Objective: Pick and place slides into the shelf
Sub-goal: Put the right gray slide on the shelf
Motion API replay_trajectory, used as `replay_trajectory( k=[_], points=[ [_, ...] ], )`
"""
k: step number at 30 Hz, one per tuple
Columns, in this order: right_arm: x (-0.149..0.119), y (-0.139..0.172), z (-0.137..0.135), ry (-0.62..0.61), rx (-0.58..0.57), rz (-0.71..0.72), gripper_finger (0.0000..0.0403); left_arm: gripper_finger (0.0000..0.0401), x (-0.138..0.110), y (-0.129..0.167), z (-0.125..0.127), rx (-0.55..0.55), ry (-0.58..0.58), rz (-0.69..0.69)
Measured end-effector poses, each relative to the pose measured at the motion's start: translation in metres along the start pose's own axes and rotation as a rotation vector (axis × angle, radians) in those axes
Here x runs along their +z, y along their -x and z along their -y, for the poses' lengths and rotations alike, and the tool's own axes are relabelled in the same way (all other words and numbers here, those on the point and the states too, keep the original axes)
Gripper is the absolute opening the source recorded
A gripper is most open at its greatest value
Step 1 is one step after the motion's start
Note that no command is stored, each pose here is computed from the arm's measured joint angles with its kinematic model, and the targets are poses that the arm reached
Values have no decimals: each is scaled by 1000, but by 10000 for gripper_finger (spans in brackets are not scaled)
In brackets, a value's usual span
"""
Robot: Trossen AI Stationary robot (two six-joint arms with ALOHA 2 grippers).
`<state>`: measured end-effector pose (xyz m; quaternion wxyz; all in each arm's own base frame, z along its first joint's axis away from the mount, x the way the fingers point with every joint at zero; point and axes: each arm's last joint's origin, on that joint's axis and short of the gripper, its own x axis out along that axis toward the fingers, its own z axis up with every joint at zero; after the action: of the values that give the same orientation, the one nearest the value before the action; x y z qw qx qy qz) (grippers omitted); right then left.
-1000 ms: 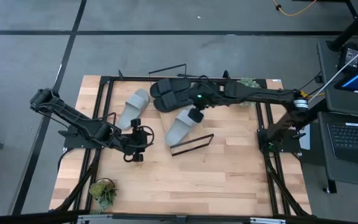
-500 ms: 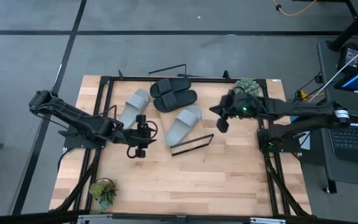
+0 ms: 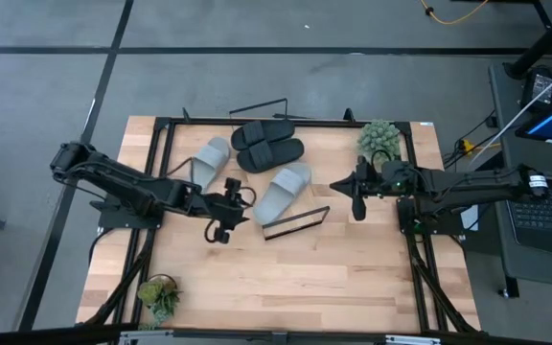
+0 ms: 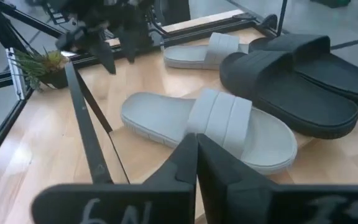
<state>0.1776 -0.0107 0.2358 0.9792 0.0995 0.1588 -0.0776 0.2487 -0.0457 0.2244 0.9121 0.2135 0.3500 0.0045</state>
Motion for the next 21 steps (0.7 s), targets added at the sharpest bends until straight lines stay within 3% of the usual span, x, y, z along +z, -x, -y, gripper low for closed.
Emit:
replay_trajectory(
  k=[6,12,21],
  points=[
    [-1,0,0,-19,0,0,10,176,10,-22,9,-28,-124,-61],
    [-2,0,0,-18,-1,-5,11,176,15,-37,18,-49,-164,-135],
    [-2,0,0,4,0,-7,11,176,20,-53,30,8,-219,-191]
  ],
)
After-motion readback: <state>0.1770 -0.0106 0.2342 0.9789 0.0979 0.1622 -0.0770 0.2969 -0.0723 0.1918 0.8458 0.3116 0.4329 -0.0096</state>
